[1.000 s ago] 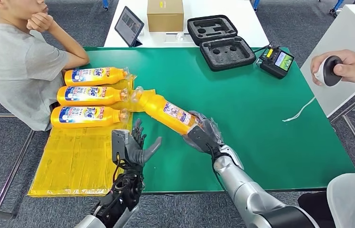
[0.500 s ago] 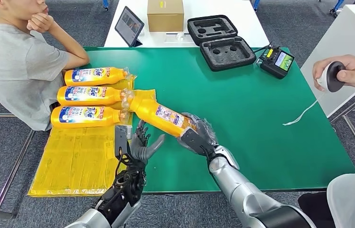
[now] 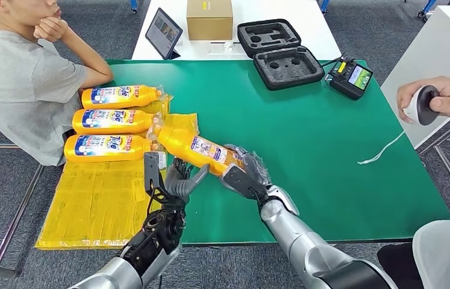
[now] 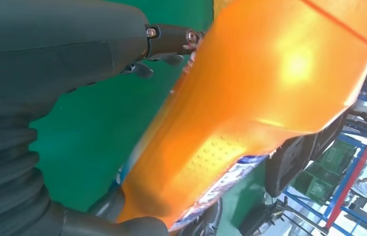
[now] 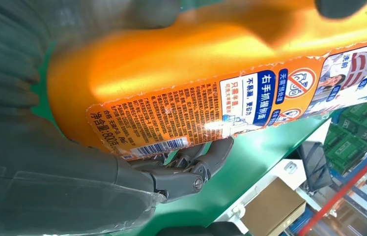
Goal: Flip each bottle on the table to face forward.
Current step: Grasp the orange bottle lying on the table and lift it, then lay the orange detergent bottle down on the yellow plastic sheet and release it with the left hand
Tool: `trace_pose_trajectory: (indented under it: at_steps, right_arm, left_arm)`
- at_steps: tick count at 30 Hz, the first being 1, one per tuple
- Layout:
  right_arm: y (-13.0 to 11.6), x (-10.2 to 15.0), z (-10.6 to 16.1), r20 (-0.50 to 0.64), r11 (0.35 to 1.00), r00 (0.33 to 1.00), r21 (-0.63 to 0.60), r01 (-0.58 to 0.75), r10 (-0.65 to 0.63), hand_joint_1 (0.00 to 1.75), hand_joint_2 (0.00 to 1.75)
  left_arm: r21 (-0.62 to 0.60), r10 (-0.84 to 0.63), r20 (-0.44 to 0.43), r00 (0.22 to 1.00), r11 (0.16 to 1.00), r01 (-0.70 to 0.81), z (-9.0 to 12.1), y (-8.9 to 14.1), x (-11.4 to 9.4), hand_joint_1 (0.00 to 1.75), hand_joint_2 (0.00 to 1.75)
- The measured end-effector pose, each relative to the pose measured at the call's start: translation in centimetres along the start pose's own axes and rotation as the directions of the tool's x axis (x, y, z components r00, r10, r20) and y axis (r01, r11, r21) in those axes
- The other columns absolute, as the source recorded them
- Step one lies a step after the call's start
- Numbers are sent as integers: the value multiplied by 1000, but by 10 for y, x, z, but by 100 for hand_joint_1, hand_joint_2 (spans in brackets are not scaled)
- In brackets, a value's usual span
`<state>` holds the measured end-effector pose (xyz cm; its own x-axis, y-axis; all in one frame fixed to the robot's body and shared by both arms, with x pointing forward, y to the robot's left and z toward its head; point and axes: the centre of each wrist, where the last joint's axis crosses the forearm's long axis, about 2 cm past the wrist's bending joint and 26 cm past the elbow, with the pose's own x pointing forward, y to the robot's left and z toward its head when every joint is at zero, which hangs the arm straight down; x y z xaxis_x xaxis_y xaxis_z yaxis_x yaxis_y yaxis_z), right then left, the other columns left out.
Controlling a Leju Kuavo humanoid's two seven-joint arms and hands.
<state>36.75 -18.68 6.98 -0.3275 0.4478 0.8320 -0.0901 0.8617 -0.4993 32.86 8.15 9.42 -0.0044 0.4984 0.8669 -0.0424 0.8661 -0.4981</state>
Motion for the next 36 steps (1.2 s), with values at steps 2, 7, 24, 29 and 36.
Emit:
trace_pose_trajectory:
  at_steps: [2,7,24,29,36]
  right_arm:
    - [2,1,0,1,1000,1000,3,5,-5,175,175]
    - [5,2,2,-2,1000,1000,0,18,-18,175,175]
    - [18,12,1,21,999,999,20,46,-46,175,175]
    - [23,12,4,17,998,998,29,58,-58,175,175]
    - [28,13,8,15,998,998,26,61,-62,175,175]
  left_arm:
    - [-2,14,-7,1000,1000,-14,0,0,0,0,175]
    - [-8,42,-25,999,999,-42,0,-1,0,0,175]
    - [9,74,0,997,997,-74,-6,-10,6,0,175]
    - [29,64,33,997,997,-65,-8,-11,8,0,175]
    - [45,67,50,996,997,-69,-9,-10,8,0,175]
